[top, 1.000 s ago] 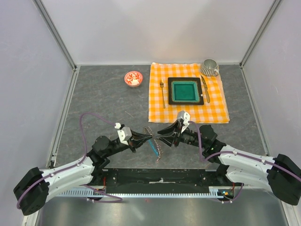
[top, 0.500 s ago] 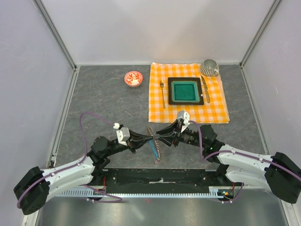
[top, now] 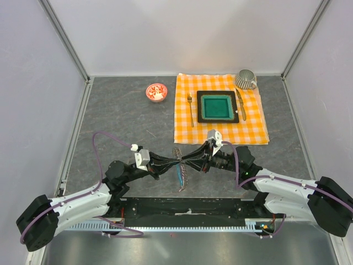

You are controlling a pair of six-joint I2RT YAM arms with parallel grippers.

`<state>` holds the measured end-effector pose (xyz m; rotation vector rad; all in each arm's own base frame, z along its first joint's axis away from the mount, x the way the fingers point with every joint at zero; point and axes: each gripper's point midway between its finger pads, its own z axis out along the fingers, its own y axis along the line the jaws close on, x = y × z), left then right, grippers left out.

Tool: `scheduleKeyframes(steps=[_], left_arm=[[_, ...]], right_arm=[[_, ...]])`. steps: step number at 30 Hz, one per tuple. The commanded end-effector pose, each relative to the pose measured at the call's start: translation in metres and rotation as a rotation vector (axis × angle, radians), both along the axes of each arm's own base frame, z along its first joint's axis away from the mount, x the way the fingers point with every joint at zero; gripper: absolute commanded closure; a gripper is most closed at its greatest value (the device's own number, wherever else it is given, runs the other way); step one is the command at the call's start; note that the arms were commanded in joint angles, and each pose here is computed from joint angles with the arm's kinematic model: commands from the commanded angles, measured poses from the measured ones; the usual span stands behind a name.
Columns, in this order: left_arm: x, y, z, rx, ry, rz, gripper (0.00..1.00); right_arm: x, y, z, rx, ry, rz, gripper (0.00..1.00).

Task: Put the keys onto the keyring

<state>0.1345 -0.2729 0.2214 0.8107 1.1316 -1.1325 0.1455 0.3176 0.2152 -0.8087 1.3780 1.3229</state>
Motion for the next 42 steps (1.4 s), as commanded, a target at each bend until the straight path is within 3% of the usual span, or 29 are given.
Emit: scheduleKeyframes(steps=[1, 9, 13, 17, 20, 24, 26, 33, 42], left_arm=[[-0.008, 0.001, 0.037, -0.113, -0.072, -0.033, 0.98], [-0.011, -0.002, 0.037, -0.111, -0.069, -0.063, 0.98], [-0.012, -0.005, 0.035, -0.104, -0.063, -0.074, 0.98], [-0.013, -0.007, 0.032, -0.091, -0.052, -0.093, 0.98], [-0.013, -0.008, 0.029, -0.089, -0.041, -0.096, 0.98], [-0.011, -0.008, 0.029, -0.085, -0.036, -0.086, 0.98], [-0.007, -0.007, 0.025, -0.071, -0.033, -0.059, 0.96], [0.000, -0.001, 0.020, -0.005, -0.035, 0.002, 0.69], [0.006, -0.002, 0.010, 0.132, -0.078, 0.020, 0.58]], right_arm=[[-0.007, 0.001, 0.012, 0.049, -0.028, 0.040, 0.71], [-0.009, 0.001, 0.018, 0.062, -0.046, 0.054, 0.75], [-0.010, 0.000, 0.021, 0.069, -0.062, 0.057, 0.85], [-0.013, 0.000, 0.027, 0.075, -0.089, 0.072, 0.88], [-0.012, -0.001, 0.030, 0.078, -0.103, 0.068, 0.99], [-0.012, 0.000, 0.030, 0.055, -0.121, 0.072, 1.00], [-0.011, -0.001, 0.029, 0.038, -0.125, 0.063, 1.00], [-0.002, -0.008, 0.018, -0.093, -0.173, 0.013, 1.00], [0.002, -0.013, 0.009, -0.229, -0.210, 0.011, 1.00]])
